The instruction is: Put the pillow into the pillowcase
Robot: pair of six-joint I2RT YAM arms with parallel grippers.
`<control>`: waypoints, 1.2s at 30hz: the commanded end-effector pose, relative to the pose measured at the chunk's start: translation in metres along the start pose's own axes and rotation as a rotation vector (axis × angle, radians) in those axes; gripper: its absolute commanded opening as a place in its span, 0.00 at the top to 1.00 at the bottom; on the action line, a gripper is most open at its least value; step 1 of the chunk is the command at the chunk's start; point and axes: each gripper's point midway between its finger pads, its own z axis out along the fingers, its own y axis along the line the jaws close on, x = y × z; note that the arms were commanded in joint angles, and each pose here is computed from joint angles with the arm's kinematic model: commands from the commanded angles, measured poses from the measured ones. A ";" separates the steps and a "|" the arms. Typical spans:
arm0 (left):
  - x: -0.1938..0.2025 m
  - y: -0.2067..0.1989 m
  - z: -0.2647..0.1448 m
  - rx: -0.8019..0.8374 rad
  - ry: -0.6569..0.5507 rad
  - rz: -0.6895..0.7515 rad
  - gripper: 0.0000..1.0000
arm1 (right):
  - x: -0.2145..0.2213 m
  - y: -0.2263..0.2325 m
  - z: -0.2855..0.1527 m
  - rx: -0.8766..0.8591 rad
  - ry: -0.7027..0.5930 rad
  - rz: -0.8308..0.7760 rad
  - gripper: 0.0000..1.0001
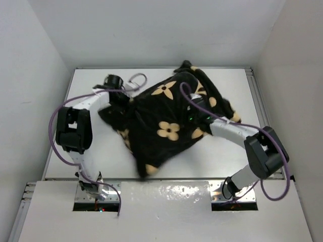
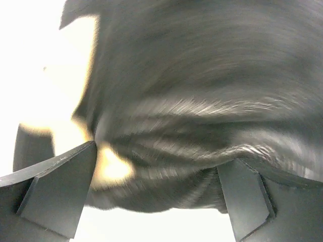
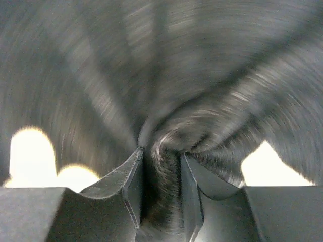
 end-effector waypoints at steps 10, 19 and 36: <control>-0.052 0.147 -0.076 -0.487 -0.200 -0.033 0.00 | -0.028 0.112 -0.065 -0.277 -0.047 0.007 0.18; 0.000 0.135 -0.075 -0.422 -0.251 -0.161 0.00 | -0.014 -0.019 -0.097 0.186 -0.106 0.115 0.09; 0.060 0.187 -0.021 -0.389 -0.146 -0.336 0.36 | -0.003 -0.105 -0.058 0.080 -0.201 0.618 0.15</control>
